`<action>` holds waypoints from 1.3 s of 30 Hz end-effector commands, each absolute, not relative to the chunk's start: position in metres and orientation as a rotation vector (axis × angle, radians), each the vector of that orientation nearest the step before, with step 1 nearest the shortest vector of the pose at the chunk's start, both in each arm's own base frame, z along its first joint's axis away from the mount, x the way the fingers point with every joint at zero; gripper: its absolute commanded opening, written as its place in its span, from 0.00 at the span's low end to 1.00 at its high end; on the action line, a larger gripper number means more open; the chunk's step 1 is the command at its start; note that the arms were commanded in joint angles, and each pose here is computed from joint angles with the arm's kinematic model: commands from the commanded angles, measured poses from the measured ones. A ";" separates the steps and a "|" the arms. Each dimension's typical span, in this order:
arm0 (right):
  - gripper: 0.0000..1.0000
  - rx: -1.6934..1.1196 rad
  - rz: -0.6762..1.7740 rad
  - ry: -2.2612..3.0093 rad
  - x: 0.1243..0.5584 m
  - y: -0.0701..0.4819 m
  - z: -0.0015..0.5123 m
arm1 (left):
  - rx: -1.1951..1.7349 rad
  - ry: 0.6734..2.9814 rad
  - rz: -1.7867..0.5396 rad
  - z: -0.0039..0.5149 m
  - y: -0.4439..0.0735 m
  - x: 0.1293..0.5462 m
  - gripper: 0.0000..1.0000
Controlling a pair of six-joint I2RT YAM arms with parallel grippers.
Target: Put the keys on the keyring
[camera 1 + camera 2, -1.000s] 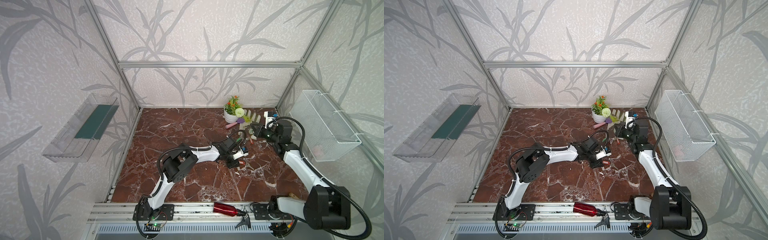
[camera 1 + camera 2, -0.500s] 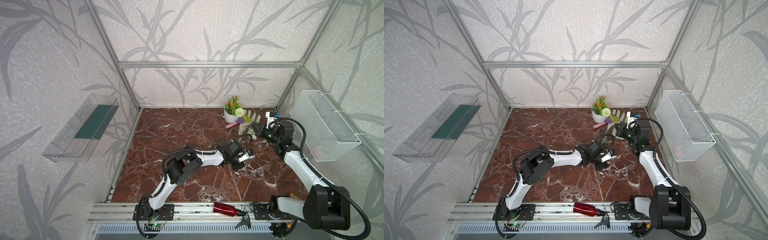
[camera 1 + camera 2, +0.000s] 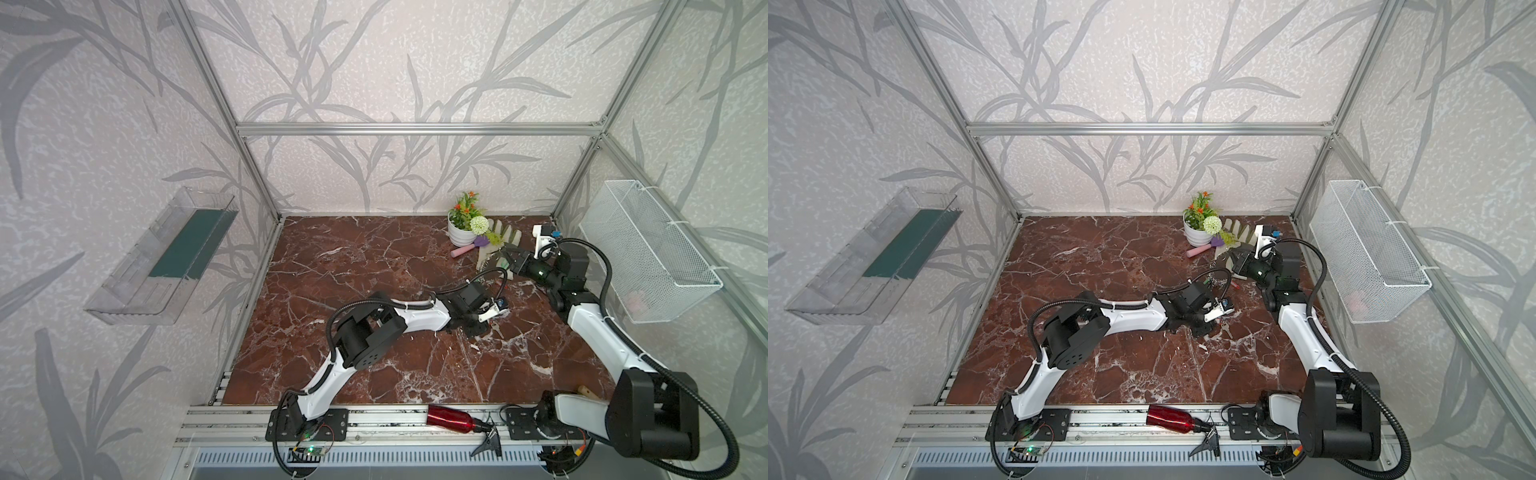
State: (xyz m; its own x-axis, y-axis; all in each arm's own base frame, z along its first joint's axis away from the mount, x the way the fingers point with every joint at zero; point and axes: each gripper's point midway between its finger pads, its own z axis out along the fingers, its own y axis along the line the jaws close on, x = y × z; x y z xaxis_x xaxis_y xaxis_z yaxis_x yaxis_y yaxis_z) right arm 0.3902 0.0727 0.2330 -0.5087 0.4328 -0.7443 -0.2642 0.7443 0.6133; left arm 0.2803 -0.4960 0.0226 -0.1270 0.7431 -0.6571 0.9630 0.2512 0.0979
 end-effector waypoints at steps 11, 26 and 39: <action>0.00 0.078 0.873 1.834 0.385 0.074 0.259 | 1.641 2.200 -0.315 -0.017 -0.414 0.241 0.15; 0.00 0.070 0.885 1.828 0.384 0.076 0.260 | 1.489 2.459 -0.161 -0.020 -0.319 0.238 0.16; 0.00 0.048 0.911 1.821 0.377 0.080 0.266 | 1.561 2.205 -0.395 0.054 -0.344 0.225 0.40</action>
State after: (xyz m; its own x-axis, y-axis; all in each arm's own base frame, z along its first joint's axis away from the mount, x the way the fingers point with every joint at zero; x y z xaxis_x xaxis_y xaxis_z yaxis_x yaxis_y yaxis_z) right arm 0.3832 0.0780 0.2360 -0.5158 0.4413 -0.7343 -0.2911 0.7158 0.6347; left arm 0.2354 -0.3435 0.0283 -0.3626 0.8233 -0.4368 0.9136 0.4066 0.0080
